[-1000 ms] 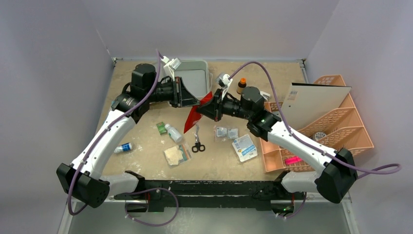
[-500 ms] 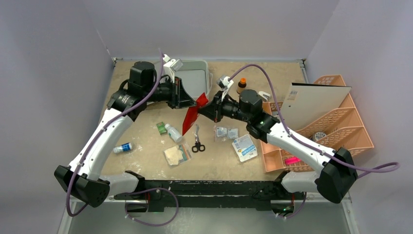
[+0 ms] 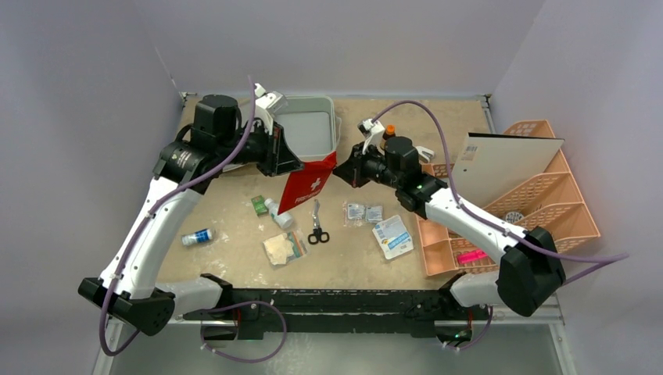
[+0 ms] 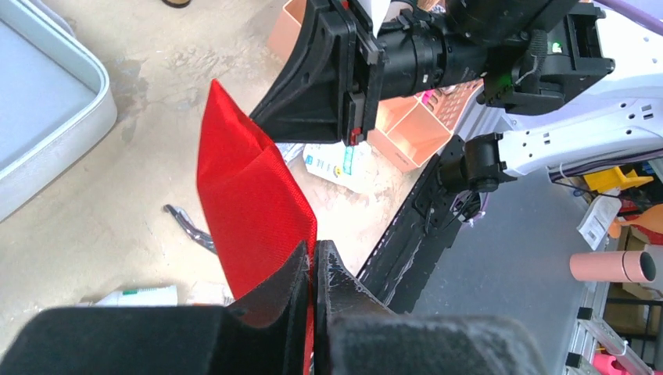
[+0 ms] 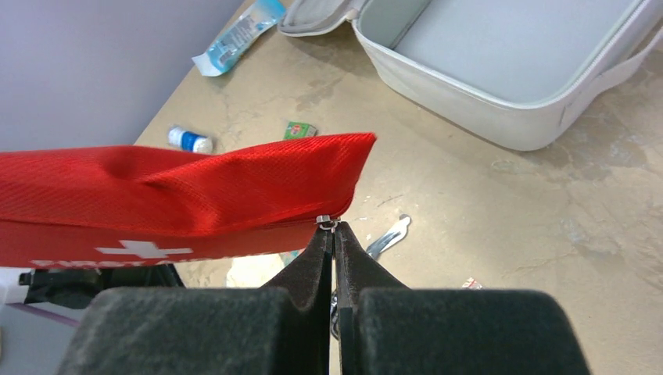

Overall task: Organize the medicine kit
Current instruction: Zip the medicine pouch.

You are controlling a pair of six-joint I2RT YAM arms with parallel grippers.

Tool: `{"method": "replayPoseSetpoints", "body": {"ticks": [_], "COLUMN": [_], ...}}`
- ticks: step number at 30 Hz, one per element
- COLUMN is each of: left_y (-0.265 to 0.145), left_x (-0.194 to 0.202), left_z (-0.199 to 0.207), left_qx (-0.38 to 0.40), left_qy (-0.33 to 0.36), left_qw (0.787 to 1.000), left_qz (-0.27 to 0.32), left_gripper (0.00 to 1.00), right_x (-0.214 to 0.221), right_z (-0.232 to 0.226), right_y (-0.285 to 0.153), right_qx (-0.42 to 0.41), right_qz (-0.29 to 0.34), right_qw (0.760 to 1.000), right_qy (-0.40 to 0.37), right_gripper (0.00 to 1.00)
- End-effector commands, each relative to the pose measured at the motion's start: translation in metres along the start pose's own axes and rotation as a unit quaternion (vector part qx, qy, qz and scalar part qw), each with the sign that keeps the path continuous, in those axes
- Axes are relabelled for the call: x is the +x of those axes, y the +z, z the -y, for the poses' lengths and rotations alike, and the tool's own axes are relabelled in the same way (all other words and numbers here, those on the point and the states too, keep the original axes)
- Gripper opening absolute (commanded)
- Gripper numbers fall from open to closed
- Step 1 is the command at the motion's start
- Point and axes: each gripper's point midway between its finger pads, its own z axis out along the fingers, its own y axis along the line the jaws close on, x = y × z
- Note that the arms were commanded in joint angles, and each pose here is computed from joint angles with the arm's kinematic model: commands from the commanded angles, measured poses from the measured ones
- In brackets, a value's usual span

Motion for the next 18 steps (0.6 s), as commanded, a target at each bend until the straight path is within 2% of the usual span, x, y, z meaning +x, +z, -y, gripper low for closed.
{"method": "replayPoseSetpoints", "body": {"ticks": [1, 8, 12, 18], "left_y": [-0.023, -0.019, -0.022, -0.019], "left_x": [-0.012, -0.009, -0.019, -0.016], "left_z": [0.016, -0.003, 0.002, 0.003], "left_qx": [-0.005, -0.048, -0.044, -0.035], "left_qy": [0.021, 0.012, 0.022, 0.019], "left_qw": [0.999, 0.998, 0.998, 0.998], "left_qz": [0.033, 0.03, 0.05, 0.041], "left_gripper": [0.0, 0.0, 0.0, 0.0], "right_x": [0.012, 0.006, 0.001, -0.004], "right_z": [0.031, 0.044, 0.056, 0.066], "right_y": [0.005, 0.006, 0.006, 0.007], "right_qx": [0.045, 0.072, 0.085, 0.089], "right_qz": [-0.016, -0.011, -0.008, 0.001], "right_qw": [0.999, 0.997, 0.996, 0.996], "right_qy": [0.021, 0.02, 0.018, 0.02], "right_gripper": [0.0, 0.0, 0.0, 0.0]}}
